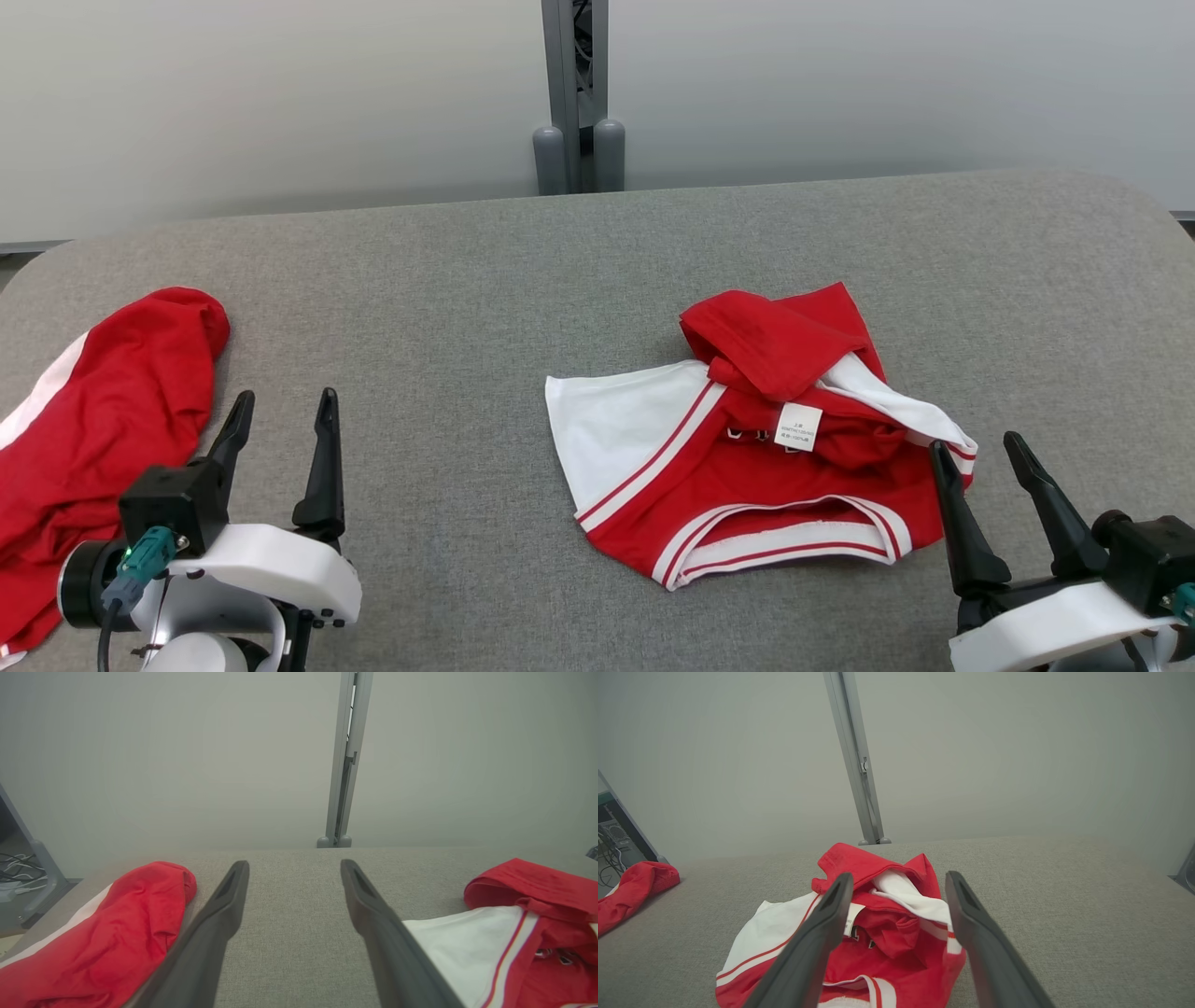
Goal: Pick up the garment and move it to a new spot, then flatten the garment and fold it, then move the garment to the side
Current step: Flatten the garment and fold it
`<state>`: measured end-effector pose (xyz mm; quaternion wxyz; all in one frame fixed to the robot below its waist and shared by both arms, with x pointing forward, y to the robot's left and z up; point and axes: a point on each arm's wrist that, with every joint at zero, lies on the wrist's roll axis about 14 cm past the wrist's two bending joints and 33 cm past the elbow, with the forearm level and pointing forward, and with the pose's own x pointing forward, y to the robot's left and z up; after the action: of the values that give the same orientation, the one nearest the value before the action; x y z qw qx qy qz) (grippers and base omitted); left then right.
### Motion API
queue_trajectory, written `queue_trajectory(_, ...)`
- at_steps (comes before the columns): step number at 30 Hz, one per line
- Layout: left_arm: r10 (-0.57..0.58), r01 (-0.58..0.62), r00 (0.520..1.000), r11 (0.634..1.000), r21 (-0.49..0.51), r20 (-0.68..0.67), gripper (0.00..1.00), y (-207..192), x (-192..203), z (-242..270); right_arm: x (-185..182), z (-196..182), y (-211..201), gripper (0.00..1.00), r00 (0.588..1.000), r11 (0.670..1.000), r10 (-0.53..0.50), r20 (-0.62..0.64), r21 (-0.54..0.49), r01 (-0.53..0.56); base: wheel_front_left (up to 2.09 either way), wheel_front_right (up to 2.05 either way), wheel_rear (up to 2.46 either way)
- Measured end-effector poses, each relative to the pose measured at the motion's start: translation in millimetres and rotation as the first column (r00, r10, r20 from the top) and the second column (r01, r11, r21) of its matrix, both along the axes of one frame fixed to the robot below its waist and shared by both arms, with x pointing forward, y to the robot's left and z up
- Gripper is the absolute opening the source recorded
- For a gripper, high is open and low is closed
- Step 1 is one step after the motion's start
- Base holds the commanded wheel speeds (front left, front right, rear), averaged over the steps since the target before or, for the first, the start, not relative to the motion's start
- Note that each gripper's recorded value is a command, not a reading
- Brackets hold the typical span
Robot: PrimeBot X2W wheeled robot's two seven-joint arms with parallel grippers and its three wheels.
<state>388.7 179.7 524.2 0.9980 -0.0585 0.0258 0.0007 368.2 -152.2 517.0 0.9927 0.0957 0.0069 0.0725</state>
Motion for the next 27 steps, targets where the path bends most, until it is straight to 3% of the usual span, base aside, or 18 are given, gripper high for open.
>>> queue_trajectory(19, -0.046, 0.046, 0.999, 0.999, -0.007, -0.019, 1.00, -12, 2, -4, 1, -5, -1, 1.00, 1.000, 1.000, -0.003, -0.013, 0.010, 0.004, 0.00, 0.00, 0.00)
queue_trajectory(23, -0.169, 0.168, 0.983, 0.986, -0.021, -0.070, 1.00, -42, 6, -12, 2, -5, -1, 1.00, 1.000, 1.000, -0.005, -0.014, 0.012, 0.005, 0.00, 0.00, 0.00)
queue_trajectory(27, -0.355, 0.352, 0.918, 0.935, -0.049, -0.179, 1.00, -92, 4, -35, 1, -6, -5, 1.00, 1.000, 1.000, -0.018, -0.017, 0.012, 0.019, 0.00, 0.00, 0.00)
